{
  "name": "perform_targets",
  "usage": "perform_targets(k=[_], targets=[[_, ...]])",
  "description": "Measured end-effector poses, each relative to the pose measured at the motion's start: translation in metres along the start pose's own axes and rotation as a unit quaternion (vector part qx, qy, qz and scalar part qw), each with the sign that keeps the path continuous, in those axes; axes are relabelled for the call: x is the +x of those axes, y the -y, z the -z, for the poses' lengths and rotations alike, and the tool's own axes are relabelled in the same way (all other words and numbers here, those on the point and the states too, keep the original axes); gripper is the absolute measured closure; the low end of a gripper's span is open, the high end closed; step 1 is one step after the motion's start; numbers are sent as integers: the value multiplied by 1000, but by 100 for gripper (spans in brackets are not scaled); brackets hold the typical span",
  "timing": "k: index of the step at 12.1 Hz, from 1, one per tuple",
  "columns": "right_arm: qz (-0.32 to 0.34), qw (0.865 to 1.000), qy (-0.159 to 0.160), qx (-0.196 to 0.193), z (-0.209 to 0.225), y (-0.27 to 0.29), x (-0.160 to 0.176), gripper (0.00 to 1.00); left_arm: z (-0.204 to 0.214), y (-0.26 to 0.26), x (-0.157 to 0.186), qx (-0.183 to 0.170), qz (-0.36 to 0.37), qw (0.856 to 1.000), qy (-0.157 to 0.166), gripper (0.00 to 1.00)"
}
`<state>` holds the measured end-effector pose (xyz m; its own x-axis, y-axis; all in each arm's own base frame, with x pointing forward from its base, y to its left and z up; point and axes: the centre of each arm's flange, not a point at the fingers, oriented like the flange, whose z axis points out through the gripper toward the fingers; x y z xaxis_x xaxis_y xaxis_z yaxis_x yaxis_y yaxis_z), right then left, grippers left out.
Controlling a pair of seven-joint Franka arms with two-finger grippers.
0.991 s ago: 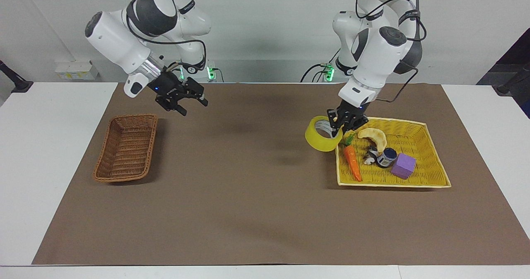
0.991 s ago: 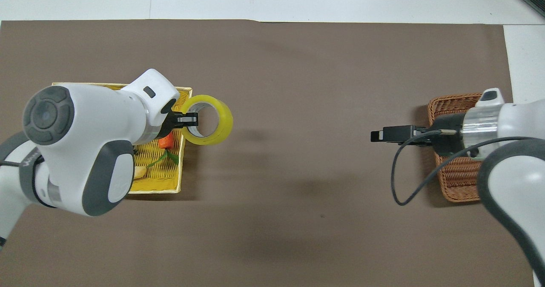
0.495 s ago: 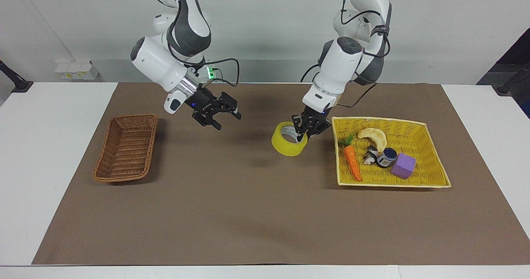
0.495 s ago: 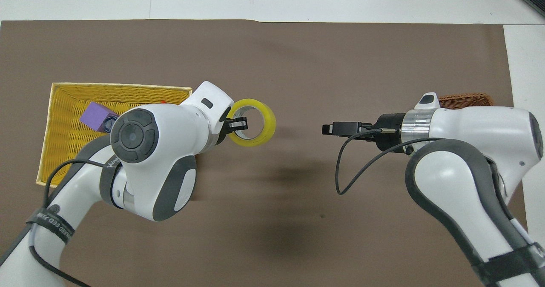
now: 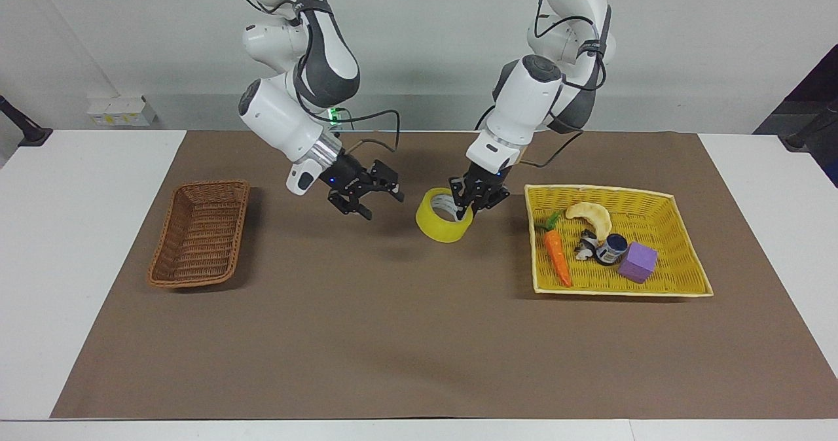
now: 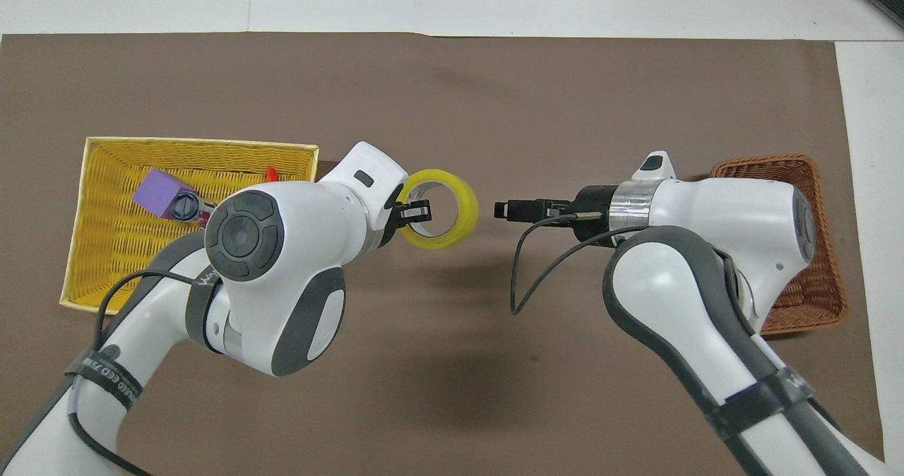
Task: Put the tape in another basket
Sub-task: 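Grasp the tape rim with the right gripper beside the left gripper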
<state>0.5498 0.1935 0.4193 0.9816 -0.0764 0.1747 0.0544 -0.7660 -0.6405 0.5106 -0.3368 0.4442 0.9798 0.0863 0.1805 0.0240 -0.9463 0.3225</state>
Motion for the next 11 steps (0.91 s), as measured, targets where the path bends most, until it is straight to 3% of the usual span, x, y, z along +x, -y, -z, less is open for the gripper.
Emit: perform_targets(k=[4, 10, 11], targets=[[5, 999, -31, 13, -11, 27, 3, 0, -1, -4, -3, -1, -2, 1000, 1, 78], [8, 999, -33, 8, -43, 35, 3, 0, -1, -4, -3, -1, -1, 1000, 1, 78], [7, 999, -34, 11, -45, 39, 2, 12, -2, -3, -3, 0, 0, 1000, 2, 78]])
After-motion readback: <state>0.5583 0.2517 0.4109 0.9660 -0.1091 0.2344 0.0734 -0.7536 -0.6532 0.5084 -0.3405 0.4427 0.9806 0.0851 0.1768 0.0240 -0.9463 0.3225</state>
